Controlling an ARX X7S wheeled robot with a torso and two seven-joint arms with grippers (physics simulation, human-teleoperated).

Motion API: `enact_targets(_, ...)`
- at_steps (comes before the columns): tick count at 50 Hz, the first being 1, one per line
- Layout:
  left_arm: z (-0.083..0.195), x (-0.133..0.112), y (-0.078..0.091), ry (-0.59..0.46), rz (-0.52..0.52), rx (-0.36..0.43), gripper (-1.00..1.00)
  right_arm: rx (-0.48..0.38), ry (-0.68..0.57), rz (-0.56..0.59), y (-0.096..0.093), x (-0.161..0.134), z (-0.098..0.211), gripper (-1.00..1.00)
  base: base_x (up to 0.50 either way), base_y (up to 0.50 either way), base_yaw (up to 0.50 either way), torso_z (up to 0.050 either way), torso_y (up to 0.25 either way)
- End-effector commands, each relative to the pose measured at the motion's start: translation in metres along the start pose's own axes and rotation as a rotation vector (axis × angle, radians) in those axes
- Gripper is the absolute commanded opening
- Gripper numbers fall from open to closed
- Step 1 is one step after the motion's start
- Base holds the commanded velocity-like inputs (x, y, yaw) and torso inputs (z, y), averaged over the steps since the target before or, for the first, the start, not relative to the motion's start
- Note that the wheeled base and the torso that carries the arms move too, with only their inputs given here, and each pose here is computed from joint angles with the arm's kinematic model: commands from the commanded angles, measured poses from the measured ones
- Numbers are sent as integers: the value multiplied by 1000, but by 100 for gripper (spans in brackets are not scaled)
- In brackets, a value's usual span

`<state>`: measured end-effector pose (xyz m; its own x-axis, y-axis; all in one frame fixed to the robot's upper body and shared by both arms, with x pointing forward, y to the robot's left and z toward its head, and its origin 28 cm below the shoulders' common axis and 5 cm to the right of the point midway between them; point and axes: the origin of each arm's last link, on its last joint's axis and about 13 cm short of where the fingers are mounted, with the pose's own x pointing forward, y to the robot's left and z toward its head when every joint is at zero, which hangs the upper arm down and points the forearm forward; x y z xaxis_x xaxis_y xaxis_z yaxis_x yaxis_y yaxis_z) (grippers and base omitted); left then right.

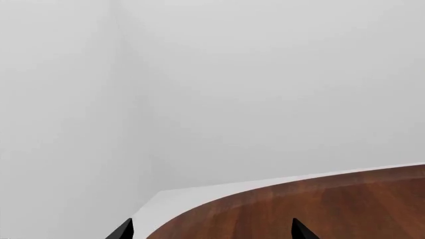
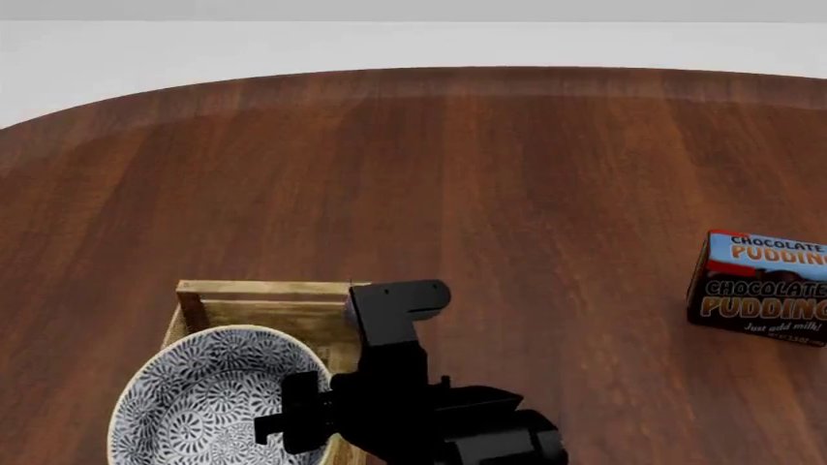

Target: Stack the left bowl on the right bowl and place them in the tray.

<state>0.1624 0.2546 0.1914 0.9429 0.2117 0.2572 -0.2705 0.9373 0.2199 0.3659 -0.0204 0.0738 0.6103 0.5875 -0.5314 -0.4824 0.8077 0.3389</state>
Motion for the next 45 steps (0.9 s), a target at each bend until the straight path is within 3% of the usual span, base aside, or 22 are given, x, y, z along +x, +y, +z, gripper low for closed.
enact_targets(1,0,-1,1,2,5,3,100,38,6,-69,7,4,-9,-100,0,0,0,0,0)
enact_targets(45,0,1,-1,0,1,2,100,36,104,-80,7,6,-39,-100,0,0,0,0,0)
